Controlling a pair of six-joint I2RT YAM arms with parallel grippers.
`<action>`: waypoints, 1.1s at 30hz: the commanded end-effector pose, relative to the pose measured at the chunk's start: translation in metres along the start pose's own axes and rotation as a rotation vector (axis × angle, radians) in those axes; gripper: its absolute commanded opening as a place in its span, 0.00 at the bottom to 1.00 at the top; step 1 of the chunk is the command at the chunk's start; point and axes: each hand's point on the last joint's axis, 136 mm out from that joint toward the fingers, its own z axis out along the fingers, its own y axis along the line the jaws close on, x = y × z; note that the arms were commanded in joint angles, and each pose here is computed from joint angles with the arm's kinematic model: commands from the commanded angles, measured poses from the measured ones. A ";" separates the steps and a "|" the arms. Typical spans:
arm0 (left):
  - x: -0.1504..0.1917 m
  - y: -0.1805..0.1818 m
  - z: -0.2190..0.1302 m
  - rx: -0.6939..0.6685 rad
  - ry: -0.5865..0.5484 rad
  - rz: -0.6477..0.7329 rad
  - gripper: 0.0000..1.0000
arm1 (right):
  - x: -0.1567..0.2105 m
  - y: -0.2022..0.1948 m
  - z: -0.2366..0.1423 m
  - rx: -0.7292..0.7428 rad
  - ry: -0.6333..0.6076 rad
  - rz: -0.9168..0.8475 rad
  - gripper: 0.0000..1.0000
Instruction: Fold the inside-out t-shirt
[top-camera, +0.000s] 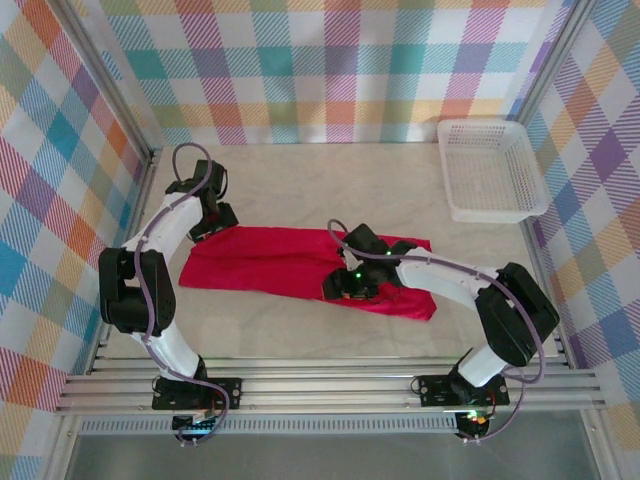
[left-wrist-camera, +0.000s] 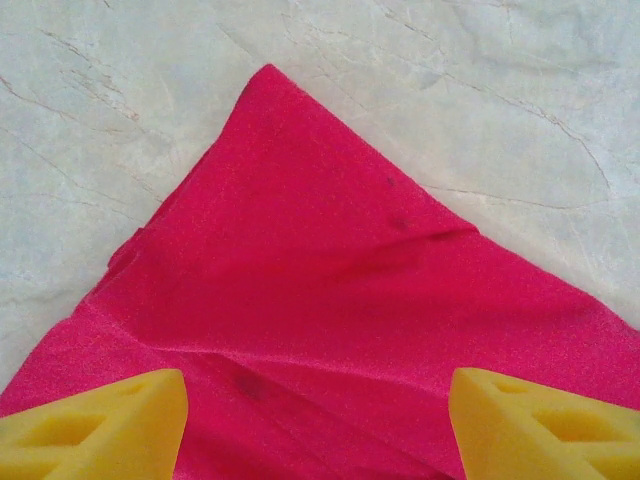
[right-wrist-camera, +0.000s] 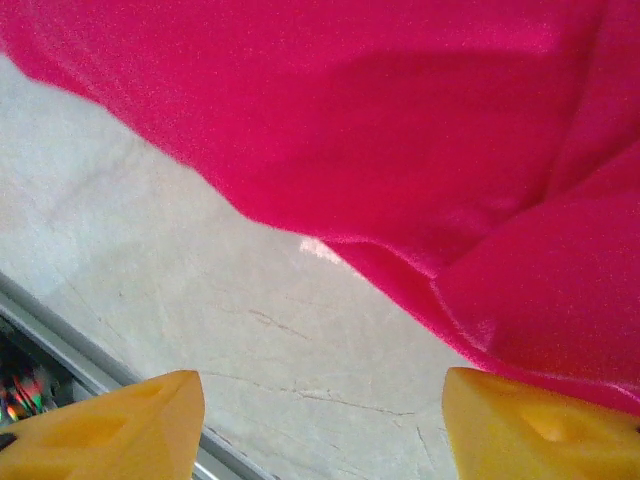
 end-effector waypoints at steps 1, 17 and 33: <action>0.005 -0.005 -0.006 0.020 0.004 0.004 0.70 | -0.014 -0.017 -0.032 0.122 -0.094 0.048 0.68; -0.014 0.022 0.059 0.128 0.155 -0.276 0.67 | -0.056 -0.194 -0.084 0.139 -0.210 0.596 0.58; 0.022 -0.054 0.056 0.339 0.203 -0.234 0.65 | -0.065 -0.128 -0.019 -0.072 -0.081 0.631 0.63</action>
